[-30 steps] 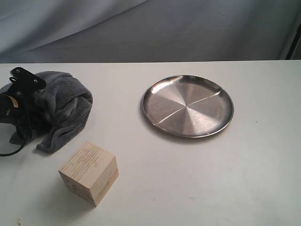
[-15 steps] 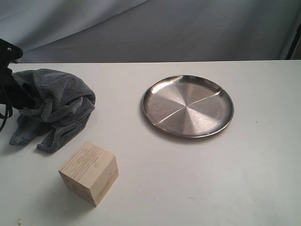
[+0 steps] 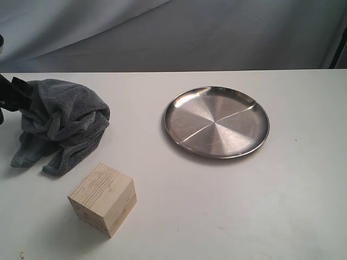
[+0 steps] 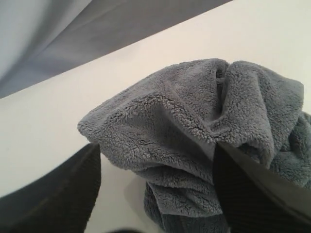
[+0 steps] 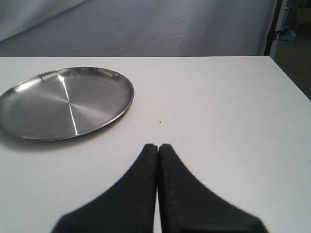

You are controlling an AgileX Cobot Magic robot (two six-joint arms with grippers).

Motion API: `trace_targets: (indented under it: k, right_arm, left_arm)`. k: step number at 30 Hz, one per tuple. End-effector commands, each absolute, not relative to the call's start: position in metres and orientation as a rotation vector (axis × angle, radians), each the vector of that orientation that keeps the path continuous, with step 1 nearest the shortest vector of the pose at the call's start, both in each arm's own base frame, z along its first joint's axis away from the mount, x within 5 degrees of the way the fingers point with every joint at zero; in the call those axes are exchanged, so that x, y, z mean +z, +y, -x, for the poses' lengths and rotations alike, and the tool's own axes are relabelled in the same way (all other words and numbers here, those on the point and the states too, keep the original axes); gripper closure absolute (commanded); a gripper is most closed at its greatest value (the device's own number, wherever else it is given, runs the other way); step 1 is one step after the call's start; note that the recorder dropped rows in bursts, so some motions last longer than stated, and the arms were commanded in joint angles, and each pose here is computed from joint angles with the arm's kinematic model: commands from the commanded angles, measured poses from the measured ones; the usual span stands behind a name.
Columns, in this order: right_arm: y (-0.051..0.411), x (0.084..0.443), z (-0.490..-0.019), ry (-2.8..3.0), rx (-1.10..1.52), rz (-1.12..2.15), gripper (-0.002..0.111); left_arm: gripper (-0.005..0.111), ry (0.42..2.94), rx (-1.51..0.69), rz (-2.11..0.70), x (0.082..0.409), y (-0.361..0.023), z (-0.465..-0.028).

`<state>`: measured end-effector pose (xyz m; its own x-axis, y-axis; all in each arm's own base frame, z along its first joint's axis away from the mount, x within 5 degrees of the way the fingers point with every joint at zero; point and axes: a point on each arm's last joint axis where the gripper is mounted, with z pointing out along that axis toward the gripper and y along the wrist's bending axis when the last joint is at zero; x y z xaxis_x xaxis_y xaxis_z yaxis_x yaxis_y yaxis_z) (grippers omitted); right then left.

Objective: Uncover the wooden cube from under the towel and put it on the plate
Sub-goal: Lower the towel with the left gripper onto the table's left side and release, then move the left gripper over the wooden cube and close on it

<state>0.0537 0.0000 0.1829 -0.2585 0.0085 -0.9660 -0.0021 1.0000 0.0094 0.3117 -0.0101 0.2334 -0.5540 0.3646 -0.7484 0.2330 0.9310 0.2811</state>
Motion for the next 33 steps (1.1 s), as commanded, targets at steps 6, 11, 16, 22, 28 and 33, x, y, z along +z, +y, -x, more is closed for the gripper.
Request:
trace_targets:
  k: [6, 11, 16, 22, 28, 33]
  right_arm:
    - [0.0, 0.182, -0.053, 1.827, 0.01, 0.002, 0.108]
    - [0.0, 0.182, -0.053, 1.827, 0.01, 0.002, 0.108]
    - [0.0, 0.182, -0.053, 1.827, 0.01, 0.002, 0.108]
    - [0.0, 0.182, -0.053, 1.827, 0.01, 0.002, 0.108]
    - [0.0, 0.182, -0.053, 1.827, 0.01, 0.002, 0.108]
    - [0.0, 0.182, -0.053, 1.827, 0.01, 0.002, 0.108]
  left_arm:
    - [0.043, 1.971, 0.103, -0.498, 0.285, -0.046, -0.268]
    - [0.043, 1.868, 0.009, -0.542, 0.306, -0.068, -0.238]
    - [0.043, 1.788, -0.055, -0.553, 0.322, -0.074, -0.207]
    - [0.043, 1.742, -0.134, -0.54, 0.329, -0.071, -0.171]
    - [0.063, 1.713, -0.206, -0.587, 0.332, -0.071, -0.138]
    - [0.097, 1.738, -0.288, -0.62, 0.322, -0.069, -0.114]
